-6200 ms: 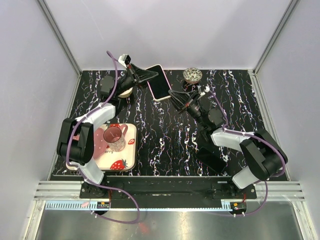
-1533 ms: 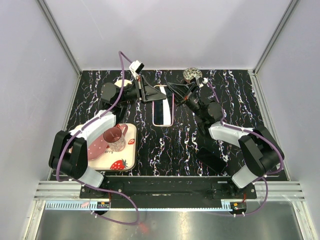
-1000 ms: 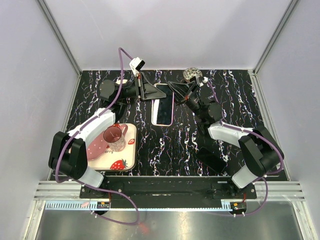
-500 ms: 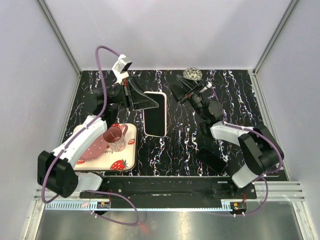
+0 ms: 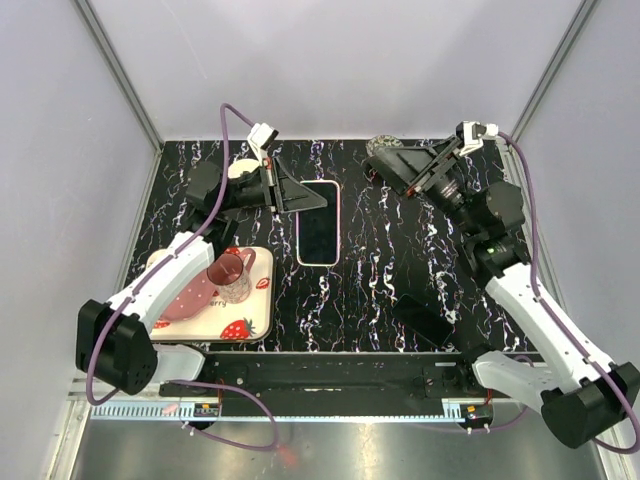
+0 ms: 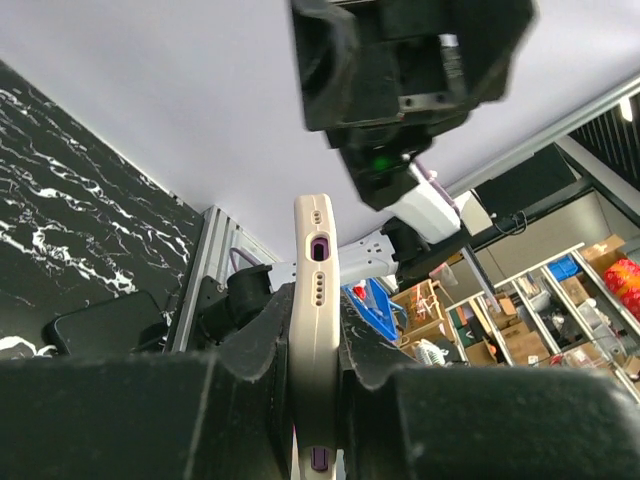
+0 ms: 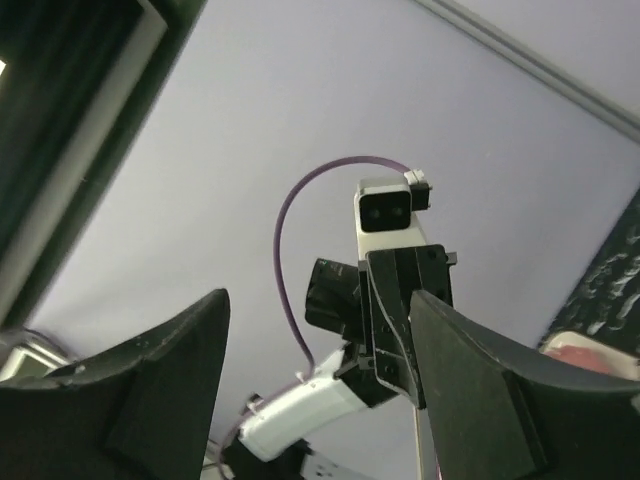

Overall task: Take the phone out of the phone case
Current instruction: Remove the phone case from the phone.

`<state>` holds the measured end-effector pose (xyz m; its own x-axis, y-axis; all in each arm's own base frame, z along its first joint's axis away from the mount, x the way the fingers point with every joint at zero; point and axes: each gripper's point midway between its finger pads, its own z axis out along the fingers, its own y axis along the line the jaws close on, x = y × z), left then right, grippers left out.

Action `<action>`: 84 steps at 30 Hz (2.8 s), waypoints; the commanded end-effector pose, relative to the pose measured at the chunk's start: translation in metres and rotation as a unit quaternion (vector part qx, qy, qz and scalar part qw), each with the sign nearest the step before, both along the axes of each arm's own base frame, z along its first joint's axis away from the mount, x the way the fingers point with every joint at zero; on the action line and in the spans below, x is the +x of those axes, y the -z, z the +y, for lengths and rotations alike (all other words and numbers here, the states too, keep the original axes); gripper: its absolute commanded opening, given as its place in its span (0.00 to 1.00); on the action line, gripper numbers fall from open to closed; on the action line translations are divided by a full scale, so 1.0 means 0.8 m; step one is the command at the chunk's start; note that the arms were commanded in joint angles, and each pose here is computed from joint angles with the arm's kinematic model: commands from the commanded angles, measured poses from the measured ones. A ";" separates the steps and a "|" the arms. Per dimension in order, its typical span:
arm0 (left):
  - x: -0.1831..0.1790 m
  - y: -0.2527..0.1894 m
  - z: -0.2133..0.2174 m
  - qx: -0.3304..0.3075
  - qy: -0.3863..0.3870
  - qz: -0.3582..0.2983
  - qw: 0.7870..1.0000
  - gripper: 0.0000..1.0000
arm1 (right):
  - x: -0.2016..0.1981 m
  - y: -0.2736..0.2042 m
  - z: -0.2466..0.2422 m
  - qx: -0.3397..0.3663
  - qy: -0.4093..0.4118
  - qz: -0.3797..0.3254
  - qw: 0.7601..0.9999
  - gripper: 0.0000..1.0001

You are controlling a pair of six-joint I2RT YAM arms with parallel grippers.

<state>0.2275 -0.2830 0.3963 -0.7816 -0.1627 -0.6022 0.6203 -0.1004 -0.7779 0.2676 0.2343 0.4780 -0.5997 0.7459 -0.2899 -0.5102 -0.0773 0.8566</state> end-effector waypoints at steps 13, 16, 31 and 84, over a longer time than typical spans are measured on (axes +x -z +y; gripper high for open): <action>0.041 -0.021 -0.003 -0.037 -0.021 0.024 0.999 0.00 | -0.051 0.115 0.070 -0.251 -0.120 -0.039 0.960 0.79; 0.044 -0.025 -0.003 -0.038 -0.024 0.024 0.999 0.00 | -0.049 0.125 0.076 -0.250 -0.135 -0.027 0.958 0.75; 0.045 -0.027 -0.002 -0.043 -0.024 0.029 0.998 0.00 | -0.035 0.139 0.088 -0.217 -0.137 -0.016 0.966 0.10; 0.027 0.027 -0.018 -0.005 -0.035 0.064 0.997 0.00 | 0.024 0.104 0.020 -0.142 0.012 0.030 0.989 0.59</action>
<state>0.2579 -0.3009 0.3264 -0.9165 -0.1880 -0.3531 0.3570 0.0134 -0.9340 0.2761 0.2671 0.3414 -0.6854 0.6085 -0.4001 -0.3606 0.1938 0.9124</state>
